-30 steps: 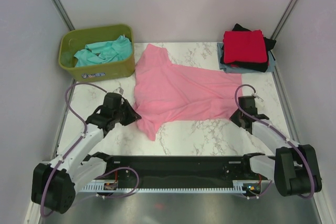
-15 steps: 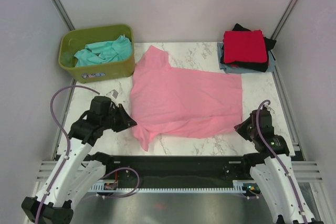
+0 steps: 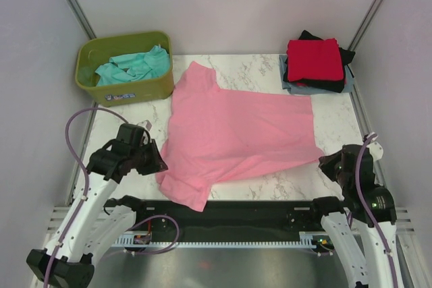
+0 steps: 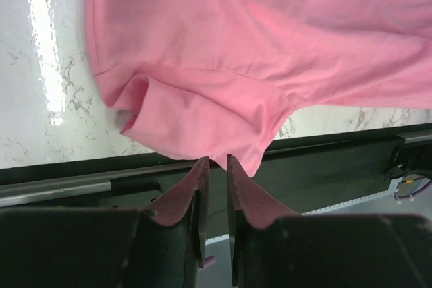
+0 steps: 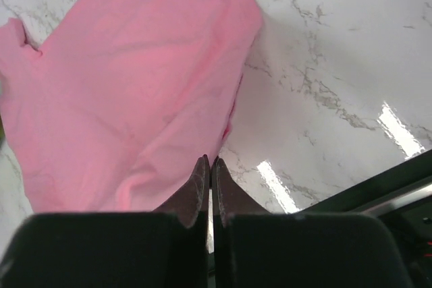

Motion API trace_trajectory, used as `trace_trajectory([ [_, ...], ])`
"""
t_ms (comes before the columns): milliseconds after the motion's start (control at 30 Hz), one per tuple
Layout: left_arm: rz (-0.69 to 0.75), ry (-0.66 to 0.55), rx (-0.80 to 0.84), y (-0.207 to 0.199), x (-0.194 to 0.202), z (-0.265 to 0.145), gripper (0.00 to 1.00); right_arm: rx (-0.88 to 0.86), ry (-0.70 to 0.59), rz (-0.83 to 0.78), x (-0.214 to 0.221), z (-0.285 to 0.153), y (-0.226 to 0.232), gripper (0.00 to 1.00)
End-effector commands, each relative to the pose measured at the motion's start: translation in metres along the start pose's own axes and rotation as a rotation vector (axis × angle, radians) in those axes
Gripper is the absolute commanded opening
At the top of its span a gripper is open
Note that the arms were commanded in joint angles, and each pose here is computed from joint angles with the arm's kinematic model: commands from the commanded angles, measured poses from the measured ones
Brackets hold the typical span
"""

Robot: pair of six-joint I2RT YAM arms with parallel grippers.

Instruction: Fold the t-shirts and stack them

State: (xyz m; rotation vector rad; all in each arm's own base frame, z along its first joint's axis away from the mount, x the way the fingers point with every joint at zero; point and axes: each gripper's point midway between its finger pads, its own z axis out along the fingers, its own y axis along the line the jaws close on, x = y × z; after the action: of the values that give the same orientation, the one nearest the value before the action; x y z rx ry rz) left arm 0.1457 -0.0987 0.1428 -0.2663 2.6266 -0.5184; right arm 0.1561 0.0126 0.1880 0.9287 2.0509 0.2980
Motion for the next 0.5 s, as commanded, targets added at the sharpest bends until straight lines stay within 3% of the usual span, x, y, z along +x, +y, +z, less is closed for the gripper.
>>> trace_trajectory([
  [0, 0.050, -0.003, 0.013, -0.003, -0.005, -0.003, 0.23, 0.101, 0.005, -0.012, 0.008, 0.001, -0.026, 0.00],
  [167, -0.003, 0.062, 0.096, -0.011, 0.019, 0.001, 0.40, 0.106, -0.057, -0.039, -0.008, -0.012, -0.027, 0.00],
  [233, -0.019, 0.115, 0.083, -0.002, 0.037, 0.011, 0.56, 0.111, -0.083, -0.060, -0.018, -0.015, -0.023, 0.00],
  [367, -0.046, 0.137, 0.082, -0.008, 0.043, 0.014, 0.73, 0.123, -0.085, -0.068, -0.023, -0.010, -0.019, 0.00],
  [467, -0.059, 0.166, 0.059, -0.010, 0.057, 0.022, 0.75, 0.137, -0.136, -0.062, -0.037, -0.012, -0.017, 0.00],
])
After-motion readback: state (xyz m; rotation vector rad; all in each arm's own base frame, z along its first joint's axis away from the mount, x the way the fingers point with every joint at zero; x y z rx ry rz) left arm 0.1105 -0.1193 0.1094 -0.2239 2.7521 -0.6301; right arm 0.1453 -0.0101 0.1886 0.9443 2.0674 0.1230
